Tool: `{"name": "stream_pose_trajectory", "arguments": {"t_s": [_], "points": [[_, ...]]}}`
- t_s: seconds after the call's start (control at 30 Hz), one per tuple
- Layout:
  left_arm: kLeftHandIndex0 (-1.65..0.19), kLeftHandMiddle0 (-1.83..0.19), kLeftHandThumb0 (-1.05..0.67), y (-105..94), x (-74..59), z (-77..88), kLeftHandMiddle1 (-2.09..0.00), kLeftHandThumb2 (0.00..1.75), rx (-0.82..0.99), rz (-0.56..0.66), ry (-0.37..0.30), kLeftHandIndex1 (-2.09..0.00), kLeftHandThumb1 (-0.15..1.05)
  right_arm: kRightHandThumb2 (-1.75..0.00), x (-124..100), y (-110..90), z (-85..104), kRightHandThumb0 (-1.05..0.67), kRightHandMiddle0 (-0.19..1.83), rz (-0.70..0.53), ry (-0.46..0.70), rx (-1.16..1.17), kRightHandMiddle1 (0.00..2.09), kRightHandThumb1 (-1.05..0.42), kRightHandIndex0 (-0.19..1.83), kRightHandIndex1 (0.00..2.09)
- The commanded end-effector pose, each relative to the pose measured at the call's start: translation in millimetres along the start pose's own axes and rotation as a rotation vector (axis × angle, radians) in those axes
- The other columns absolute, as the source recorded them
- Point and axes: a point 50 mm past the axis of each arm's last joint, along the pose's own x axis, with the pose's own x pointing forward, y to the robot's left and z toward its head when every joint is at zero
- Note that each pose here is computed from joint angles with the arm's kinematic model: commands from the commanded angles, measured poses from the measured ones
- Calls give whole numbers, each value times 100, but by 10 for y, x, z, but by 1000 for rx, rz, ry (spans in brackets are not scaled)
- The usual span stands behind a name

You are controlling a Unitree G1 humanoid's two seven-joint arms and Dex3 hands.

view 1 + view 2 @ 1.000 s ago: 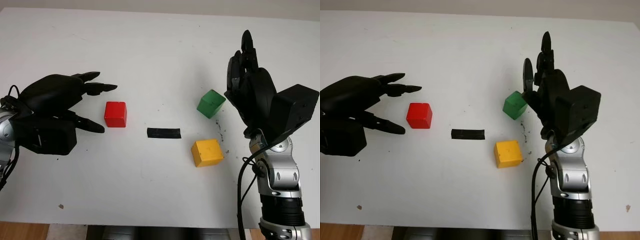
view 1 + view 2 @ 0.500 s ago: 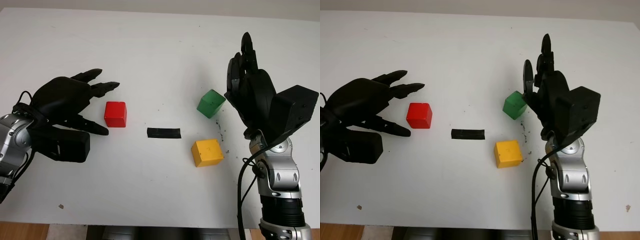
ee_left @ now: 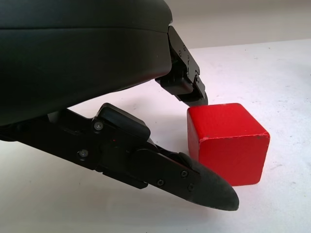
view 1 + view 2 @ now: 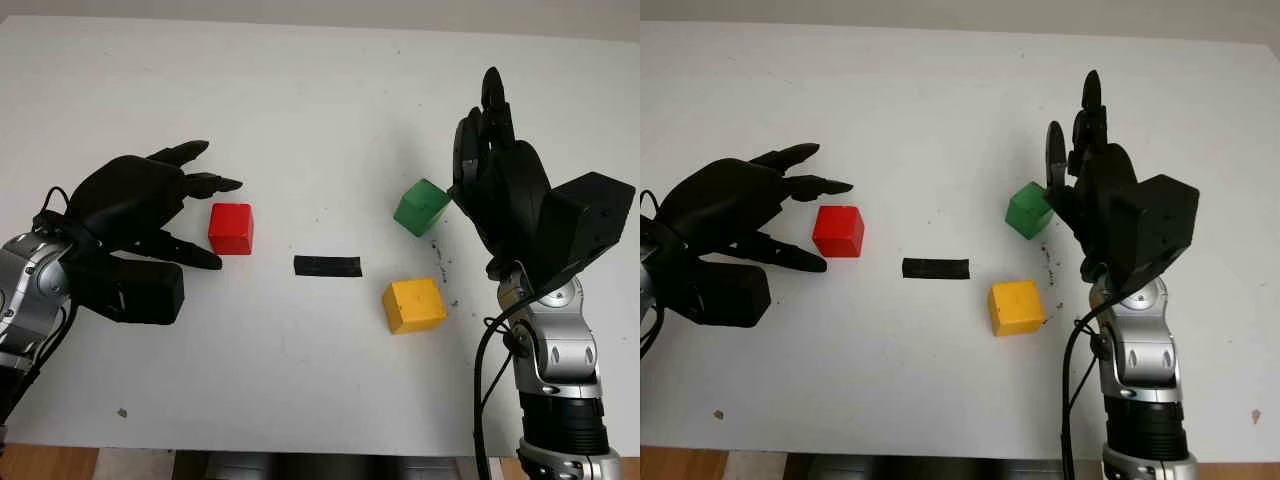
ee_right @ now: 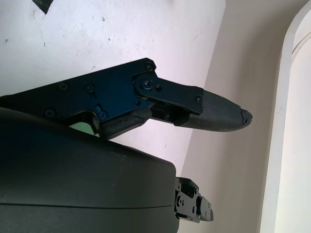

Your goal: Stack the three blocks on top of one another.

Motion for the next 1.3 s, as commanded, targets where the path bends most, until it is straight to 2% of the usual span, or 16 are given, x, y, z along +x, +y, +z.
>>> {"name": "stream_pose_trajectory", "arguments": {"t_s": [0.0,0.07,0.17,0.27,0.57,0.77,1.07,1.2,1.27], "points": [[-41,-17,-85,-68,-11,0,-6,5,-10,-3,-7,-52,95,-69,-12,4,16,-72,-19,-2,-10,7,0,-105,-19,0],[-31,-20,-83,-79,-6,-5,-6,5,0,6,-10,-84,95,-68,-8,5,15,-73,-19,-5,-8,7,0,-105,-19,0],[-29,-23,-81,-85,-3,-10,-6,6,10,15,-15,-102,96,-69,-5,2,13,-72,-19,-2,-11,7,0,-105,-19,0],[-26,-25,-80,-90,-1,-9,-6,6,25,17,-20,-113,98,-69,-7,1,14,-73,-19,-2,-12,9,0,-105,-19,0],[-31,-30,-77,-148,-7,17,-7,6,2,53,-46,-116,99,-69,-8,19,20,-72,-19,-4,-16,3,0,-105,-19,0],[-34,-32,-62,-230,-18,34,-7,7,-80,78,-65,-114,104,-70,-16,16,11,-70,-19,7,-10,-2,0,-105,-19,0],[-19,-31,-60,-321,-4,91,-5,20,-156,126,-79,-129,105,-72,-24,23,10,-65,-19,14,-4,-9,0,-105,-19,0],[-4,-28,-60,-346,-5,102,-5,24,-183,123,-95,-136,105,-72,-24,23,8,-65,-19,13,-5,-12,0,-105,-19,0],[-5,-28,-56,-358,-9,109,-5,24,-211,124,-108,-139,105,-72,-26,27,7,-65,-19,16,-2,-10,0,-105,-19,0]]}}
